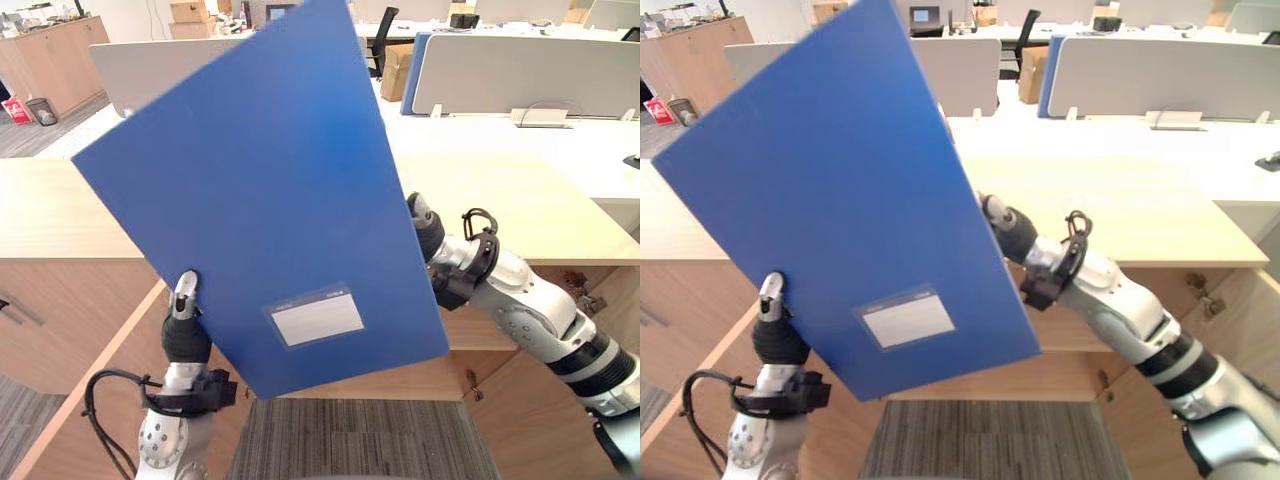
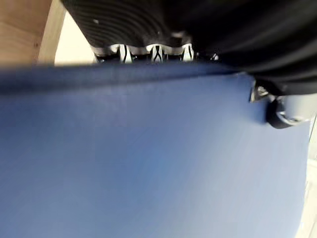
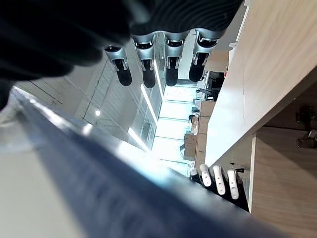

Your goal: Walk over to the cabinet, pick up the folder, carry it to the office cabinet, place the folder inside the office cabinet, then close the office cabinet door

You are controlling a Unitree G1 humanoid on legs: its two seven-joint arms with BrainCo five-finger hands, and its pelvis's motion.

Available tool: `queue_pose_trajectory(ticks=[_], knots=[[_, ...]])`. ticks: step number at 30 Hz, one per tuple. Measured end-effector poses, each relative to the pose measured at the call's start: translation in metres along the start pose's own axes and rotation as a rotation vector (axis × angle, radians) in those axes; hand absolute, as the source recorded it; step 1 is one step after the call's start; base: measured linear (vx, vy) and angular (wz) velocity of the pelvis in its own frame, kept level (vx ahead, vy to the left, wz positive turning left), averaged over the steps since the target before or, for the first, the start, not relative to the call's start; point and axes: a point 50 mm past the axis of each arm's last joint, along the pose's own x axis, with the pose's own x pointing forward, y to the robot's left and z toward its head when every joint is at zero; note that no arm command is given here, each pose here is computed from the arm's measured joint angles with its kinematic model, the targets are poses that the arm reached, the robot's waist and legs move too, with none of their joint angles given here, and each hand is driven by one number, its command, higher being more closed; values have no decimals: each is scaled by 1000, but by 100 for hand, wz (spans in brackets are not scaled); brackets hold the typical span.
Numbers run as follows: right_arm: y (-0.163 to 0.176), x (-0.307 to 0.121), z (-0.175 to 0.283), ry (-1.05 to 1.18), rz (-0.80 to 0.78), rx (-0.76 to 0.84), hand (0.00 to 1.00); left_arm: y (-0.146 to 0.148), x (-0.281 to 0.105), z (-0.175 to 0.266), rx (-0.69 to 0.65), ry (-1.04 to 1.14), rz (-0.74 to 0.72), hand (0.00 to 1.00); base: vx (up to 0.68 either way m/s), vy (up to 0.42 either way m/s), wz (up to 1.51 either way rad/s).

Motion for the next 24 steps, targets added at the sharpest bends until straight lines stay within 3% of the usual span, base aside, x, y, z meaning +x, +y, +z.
queue_pose_trajectory(ticks=[3, 8, 15, 24], knots=[[5, 3, -7, -42, -16, 67, 0, 9, 0, -6, 118, 44, 16, 100, -43, 8, 0], [4, 8, -14, -60, -35, 112, 0, 21, 2, -3, 193, 39, 66, 100, -29, 9, 0], [2, 7, -23, -48, -71, 141, 0, 25, 2, -5, 234, 50, 86, 100, 0, 0, 0], [-2, 5, -24, 14, -91, 23, 0, 27, 1, -7, 249, 54, 110, 100, 0, 0, 0]])
